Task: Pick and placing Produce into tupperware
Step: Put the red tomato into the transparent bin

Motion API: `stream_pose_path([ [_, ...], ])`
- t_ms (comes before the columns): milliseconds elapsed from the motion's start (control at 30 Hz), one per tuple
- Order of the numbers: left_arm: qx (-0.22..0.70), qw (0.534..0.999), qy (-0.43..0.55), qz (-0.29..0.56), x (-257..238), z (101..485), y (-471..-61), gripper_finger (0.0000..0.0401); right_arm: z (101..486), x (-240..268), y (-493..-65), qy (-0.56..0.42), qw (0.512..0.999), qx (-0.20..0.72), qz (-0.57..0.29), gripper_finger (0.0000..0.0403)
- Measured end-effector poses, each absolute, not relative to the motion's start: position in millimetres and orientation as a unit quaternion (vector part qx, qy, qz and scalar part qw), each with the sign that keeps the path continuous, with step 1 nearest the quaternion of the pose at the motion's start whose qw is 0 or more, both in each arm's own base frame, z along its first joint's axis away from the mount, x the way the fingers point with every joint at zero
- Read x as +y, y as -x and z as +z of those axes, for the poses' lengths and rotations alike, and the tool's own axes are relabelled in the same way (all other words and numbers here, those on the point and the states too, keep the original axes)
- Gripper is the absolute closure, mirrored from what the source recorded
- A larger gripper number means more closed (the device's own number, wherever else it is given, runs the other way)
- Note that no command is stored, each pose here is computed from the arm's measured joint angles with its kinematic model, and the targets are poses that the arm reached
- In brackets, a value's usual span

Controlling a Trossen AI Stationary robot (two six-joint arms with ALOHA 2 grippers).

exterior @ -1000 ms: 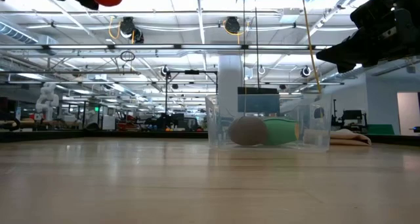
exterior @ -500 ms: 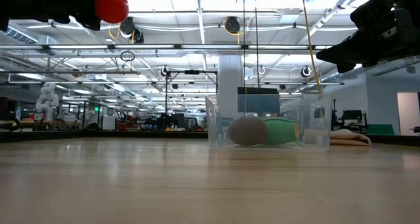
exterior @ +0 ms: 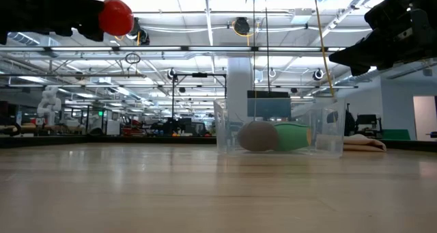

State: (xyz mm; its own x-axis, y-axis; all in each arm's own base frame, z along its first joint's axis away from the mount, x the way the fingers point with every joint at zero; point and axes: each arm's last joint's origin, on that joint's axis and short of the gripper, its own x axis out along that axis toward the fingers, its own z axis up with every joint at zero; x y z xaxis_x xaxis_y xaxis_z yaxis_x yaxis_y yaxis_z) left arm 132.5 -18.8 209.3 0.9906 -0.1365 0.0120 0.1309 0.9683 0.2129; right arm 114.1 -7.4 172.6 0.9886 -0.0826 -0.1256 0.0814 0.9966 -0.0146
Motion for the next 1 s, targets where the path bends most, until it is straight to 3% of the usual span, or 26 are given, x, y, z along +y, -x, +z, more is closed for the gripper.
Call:
stream_pose_path([
  [800,-0.014,0.992,-0.106,-0.067,-18.8,209.6,-132.5,0.0171,172.6,-7.4,-114.1,0.005,0.997,0.063,-0.041,0.0403],
  [1000,-0.050,0.995,-0.069,-0.046,-16.7,217.3,-133.0,0.0171,172.6,-7.4,-114.1,0.005,0.997,0.063,-0.041,0.0403],
])
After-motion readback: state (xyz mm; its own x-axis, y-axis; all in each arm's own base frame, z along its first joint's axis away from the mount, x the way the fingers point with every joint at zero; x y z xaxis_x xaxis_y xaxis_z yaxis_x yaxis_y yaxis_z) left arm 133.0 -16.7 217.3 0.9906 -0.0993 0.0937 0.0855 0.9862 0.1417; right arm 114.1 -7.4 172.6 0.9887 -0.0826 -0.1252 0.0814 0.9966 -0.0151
